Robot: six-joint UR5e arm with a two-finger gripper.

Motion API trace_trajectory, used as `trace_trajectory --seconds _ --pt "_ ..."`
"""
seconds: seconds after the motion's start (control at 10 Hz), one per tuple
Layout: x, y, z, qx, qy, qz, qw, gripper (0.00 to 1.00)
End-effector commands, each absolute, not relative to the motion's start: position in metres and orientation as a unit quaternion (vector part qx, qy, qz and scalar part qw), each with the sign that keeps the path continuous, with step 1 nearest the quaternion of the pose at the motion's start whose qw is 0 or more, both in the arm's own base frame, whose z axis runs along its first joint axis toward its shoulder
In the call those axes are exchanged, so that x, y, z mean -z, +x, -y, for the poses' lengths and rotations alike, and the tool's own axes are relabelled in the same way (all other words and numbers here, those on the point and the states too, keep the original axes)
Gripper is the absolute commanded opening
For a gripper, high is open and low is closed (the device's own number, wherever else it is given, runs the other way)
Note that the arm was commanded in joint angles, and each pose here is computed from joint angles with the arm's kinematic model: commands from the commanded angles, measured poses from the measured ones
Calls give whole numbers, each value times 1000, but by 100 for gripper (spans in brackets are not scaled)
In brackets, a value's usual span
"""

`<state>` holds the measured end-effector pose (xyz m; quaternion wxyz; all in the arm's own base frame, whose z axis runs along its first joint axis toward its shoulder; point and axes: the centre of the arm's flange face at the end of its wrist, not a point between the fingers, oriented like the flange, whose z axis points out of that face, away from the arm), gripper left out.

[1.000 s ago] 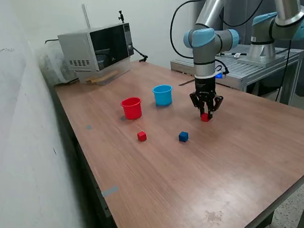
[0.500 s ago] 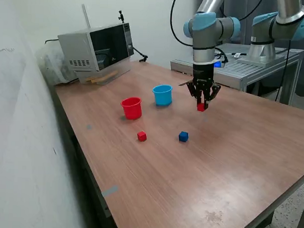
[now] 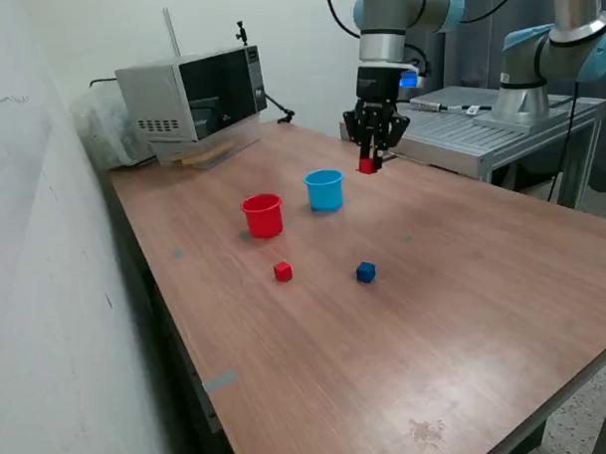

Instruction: Place red objects in the red bin, and blue objects in the blue bin.

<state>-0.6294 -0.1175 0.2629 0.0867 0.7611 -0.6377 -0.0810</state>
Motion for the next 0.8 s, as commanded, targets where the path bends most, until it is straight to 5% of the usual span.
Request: trace_trajectory --seconds 0.0,0.2,0.7 --pt "-281 -664 47 106 725 674 93 0" --pt "-267 -696 11 120 709 691 76 0" --pt "-255 -740 -4 141 704 692 75 0"
